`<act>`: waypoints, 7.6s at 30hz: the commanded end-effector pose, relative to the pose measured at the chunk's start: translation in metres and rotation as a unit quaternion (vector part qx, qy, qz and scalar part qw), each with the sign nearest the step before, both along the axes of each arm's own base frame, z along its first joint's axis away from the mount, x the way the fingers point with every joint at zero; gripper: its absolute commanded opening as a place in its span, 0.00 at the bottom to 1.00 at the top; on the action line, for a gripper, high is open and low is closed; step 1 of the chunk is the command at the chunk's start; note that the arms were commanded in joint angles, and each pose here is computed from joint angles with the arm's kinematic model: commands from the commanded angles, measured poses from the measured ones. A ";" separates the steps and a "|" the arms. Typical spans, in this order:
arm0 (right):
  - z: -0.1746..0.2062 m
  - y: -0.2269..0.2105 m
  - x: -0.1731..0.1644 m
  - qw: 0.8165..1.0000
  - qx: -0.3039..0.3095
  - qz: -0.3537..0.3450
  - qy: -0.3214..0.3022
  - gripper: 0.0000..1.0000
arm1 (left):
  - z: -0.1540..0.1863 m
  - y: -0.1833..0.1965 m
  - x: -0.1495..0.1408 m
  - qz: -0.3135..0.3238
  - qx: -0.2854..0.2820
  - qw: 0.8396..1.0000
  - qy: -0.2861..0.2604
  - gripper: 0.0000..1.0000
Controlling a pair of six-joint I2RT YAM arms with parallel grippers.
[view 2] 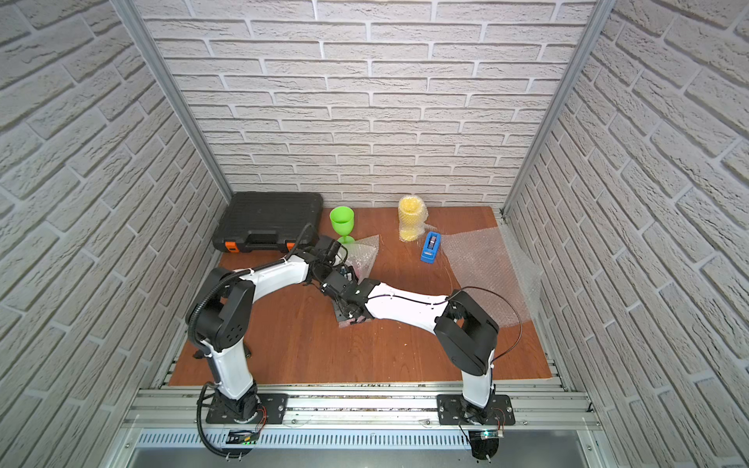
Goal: Wrap wine glasses in bubble wrap
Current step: Wrap the wine glass in bubble wrap, then pick up the bubble wrap from the center of the board, then wrap the wine glass in bubble wrap.
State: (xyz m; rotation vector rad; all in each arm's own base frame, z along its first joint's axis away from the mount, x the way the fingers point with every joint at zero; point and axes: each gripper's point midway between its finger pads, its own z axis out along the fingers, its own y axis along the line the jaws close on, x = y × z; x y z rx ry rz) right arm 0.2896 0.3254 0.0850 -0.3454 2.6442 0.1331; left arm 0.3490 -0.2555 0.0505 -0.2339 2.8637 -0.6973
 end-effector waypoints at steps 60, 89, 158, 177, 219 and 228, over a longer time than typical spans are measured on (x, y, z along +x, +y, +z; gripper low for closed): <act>0.014 -0.053 -0.013 0.812 -0.199 0.509 -0.203 0.03 | 0.082 0.089 -0.018 -0.076 0.051 0.995 -0.032 0.79; 0.031 -0.070 0.002 0.815 -0.208 0.470 -0.267 0.03 | 0.091 0.169 -0.017 -0.117 0.240 0.962 -0.059 0.75; 0.017 -0.074 -0.011 0.837 -0.126 0.495 -0.198 0.03 | 0.093 0.019 -0.043 -0.692 -0.036 0.668 -0.271 0.65; 0.017 -0.074 -0.014 0.843 -0.113 0.495 -0.181 0.03 | 0.065 0.022 -0.029 -0.702 -0.004 0.660 -0.269 0.14; 0.011 -0.095 0.002 0.909 -0.101 0.392 -0.100 0.03 | 0.049 0.026 -0.107 -0.637 -0.083 0.754 -0.139 0.60; 0.014 -0.093 0.003 0.906 -0.100 0.396 -0.107 0.03 | 0.038 0.031 -0.106 -0.652 -0.043 0.743 -0.141 0.48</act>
